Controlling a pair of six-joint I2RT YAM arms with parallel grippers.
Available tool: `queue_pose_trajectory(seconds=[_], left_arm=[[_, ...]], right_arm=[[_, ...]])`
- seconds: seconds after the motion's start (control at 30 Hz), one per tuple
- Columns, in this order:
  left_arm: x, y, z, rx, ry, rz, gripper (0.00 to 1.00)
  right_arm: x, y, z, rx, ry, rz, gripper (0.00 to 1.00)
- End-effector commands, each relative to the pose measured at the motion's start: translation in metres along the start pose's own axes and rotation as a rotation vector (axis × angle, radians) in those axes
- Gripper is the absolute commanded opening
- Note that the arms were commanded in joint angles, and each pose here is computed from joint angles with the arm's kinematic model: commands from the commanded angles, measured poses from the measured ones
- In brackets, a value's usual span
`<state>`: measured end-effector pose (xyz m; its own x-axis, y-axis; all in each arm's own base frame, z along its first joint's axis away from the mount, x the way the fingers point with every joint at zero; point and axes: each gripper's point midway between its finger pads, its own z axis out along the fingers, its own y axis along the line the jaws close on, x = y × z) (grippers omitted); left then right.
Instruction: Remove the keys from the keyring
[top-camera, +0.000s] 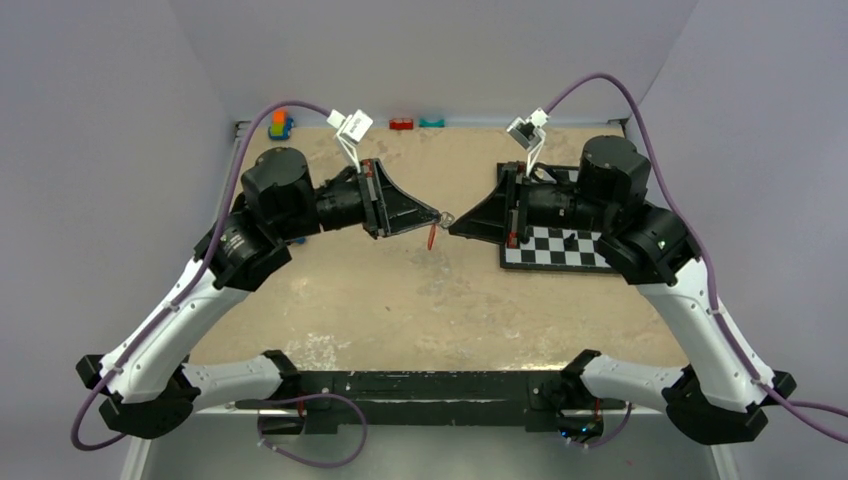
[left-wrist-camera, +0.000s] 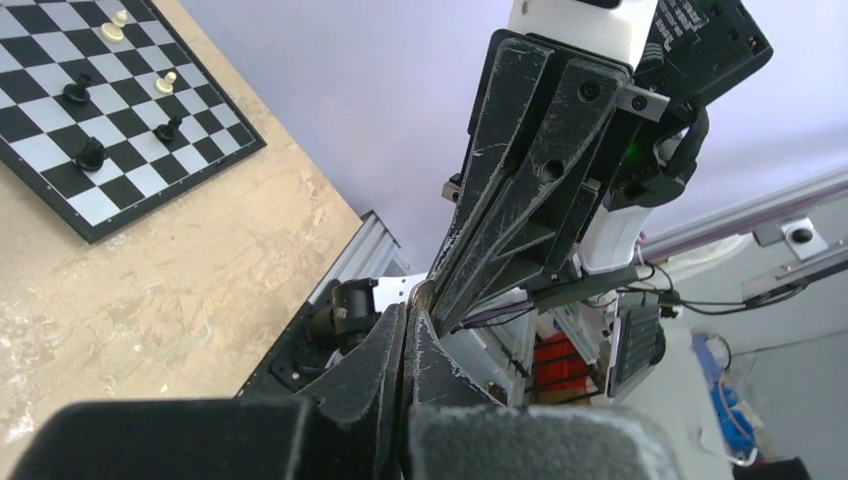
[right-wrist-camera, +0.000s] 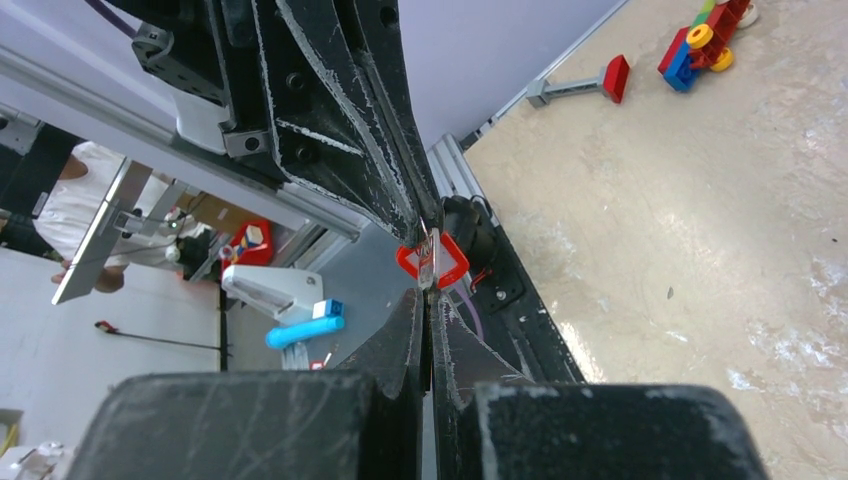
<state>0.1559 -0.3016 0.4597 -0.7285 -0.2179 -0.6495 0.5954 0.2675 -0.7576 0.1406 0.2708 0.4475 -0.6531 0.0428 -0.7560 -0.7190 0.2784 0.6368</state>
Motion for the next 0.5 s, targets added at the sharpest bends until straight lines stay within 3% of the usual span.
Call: queue_pose_trajectory(seconds=[0.0, 0.47], left_arm=[[-0.026, -0.005, 0.003, 0.005, -0.158, -0.080, 0.00], [-0.036, 0.003, 0.004, -0.019, -0.279, -0.233, 0.00]], right_arm=[[-0.007, 0.015, -0.001, -0.058, -0.014, -0.035, 0.00], [-0.006, 0.012, 0.002, -0.063, -0.016, -0.029, 0.00]])
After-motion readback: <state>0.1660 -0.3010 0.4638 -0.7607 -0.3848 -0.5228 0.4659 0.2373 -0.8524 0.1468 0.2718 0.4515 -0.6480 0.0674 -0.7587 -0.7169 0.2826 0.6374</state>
